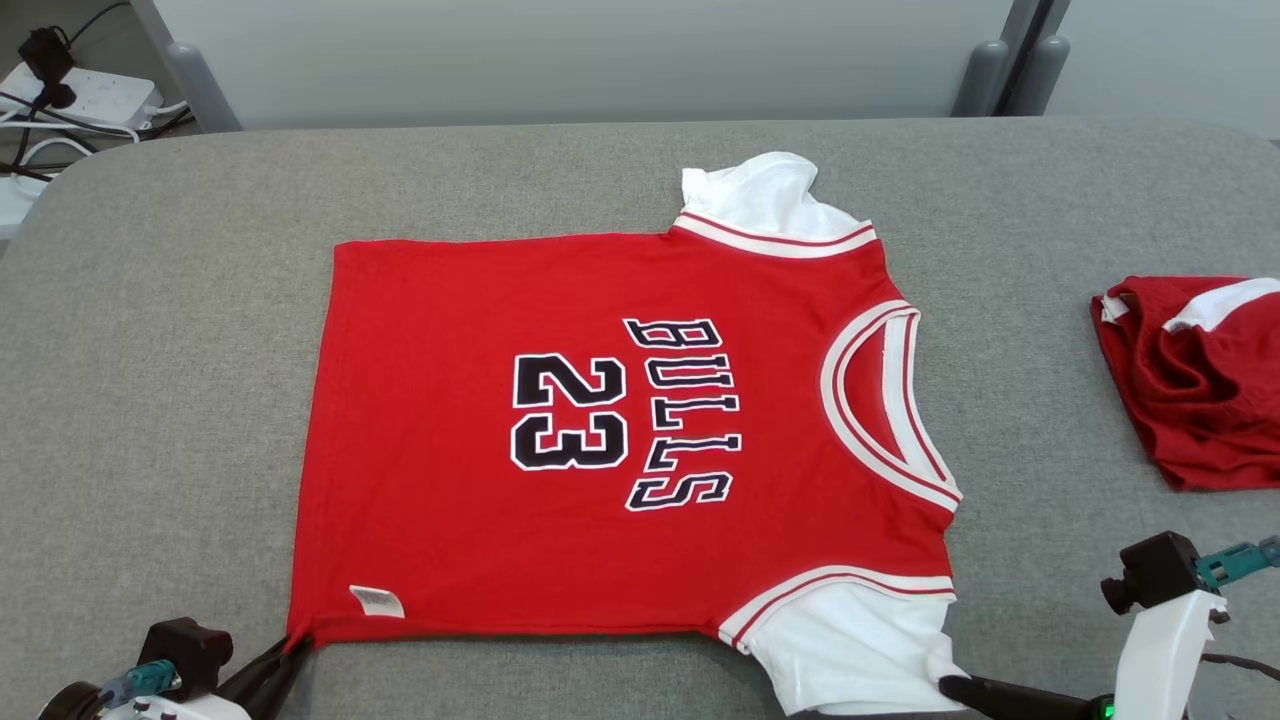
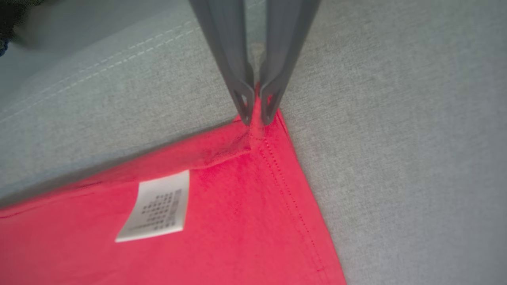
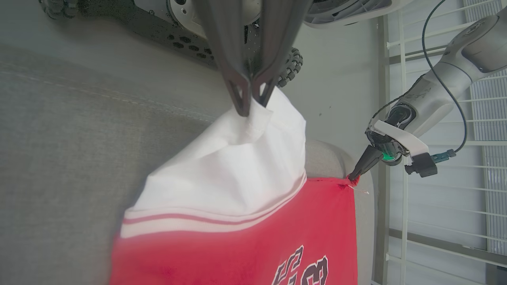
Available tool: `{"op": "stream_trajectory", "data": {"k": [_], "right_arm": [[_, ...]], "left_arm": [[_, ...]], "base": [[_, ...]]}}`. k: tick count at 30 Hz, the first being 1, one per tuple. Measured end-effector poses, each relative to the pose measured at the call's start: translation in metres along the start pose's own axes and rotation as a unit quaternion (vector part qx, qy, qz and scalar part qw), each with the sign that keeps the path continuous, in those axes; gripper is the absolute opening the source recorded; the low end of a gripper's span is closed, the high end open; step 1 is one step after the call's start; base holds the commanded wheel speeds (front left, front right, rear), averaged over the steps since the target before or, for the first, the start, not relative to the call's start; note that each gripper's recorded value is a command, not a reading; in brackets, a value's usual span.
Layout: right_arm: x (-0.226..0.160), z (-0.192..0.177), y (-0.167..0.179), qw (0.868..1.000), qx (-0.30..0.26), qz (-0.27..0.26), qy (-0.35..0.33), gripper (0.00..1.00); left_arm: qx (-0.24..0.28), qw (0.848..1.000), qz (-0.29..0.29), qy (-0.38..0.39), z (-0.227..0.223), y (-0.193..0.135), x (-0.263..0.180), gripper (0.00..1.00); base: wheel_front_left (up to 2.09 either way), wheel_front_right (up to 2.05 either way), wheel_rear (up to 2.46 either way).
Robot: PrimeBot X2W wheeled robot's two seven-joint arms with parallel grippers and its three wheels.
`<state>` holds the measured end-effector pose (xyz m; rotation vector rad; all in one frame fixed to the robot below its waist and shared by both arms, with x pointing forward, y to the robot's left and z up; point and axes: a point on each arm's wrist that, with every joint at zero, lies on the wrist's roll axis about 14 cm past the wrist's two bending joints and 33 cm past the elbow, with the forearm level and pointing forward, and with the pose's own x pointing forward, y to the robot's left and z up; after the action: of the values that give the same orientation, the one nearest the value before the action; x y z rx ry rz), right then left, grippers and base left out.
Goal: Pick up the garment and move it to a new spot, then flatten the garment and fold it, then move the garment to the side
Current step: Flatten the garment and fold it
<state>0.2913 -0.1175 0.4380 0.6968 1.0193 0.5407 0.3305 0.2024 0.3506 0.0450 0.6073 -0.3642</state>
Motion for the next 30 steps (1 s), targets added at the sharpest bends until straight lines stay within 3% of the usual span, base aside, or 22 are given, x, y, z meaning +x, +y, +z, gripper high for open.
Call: {"op": "stream_trajectory", "data": {"k": [9, 10, 11, 12, 15, 21, 23, 30], "right_arm": [[0.014, 0.008, 0.002, 1.0, -0.01, -0.005, -0.01, 0.0], [0.016, 0.008, 0.002, 1.0, -0.005, -0.003, -0.013, 0.59], [0.018, 0.009, 0.002, 1.0, -0.001, -0.003, -0.015, 1.0], [0.019, 0.008, 0.002, 1.0, 0.0, -0.002, -0.013, 1.0], [0.015, 0.016, 0.0, 1.0, -0.001, -0.006, -0.031, 1.0], [-0.009, 0.067, -0.002, 0.989, -0.044, -0.032, -0.14, 1.0], [-0.018, 0.089, 0.001, 0.978, -0.072, -0.044, -0.193, 1.0], [-0.04, 0.147, 0.019, 0.915, -0.153, -0.061, -0.368, 1.0]], "left_arm": [[-0.009, 1.0, -0.01, 0.003, -0.001, -0.009, 0.005, 0.0], [-0.014, 1.0, -0.012, 0.002, -0.001, -0.011, 0.006, 0.29], [-0.016, 1.0, -0.013, 0.001, -0.001, -0.012, 0.006, 0.8], [-0.018, 1.0, -0.014, 0.0, -0.001, -0.013, 0.006, 1.0], [-0.02, 1.0, -0.012, -0.008, 0.002, -0.012, 0.005, 1.0], [-0.018, 0.998, 0.018, -0.061, 0.03, 0.001, 0.004, 1.0], [-0.019, 0.996, 0.03, -0.083, 0.043, 0.004, 0.004, 1.0], [-0.026, 0.984, 0.075, -0.162, 0.089, 0.011, -0.001, 1.0]], "base": [[0.0, 0.0, 0.0], [0.0, 0.0, 0.0], [0.0, 0.0, 0.0], [0.0, 0.0, 0.0], [0.0, 0.0, 0.0], [0.0, 0.0, 0.0], [0.0, 0.0, 0.0], [0.0, 0.0, 0.0]]}}
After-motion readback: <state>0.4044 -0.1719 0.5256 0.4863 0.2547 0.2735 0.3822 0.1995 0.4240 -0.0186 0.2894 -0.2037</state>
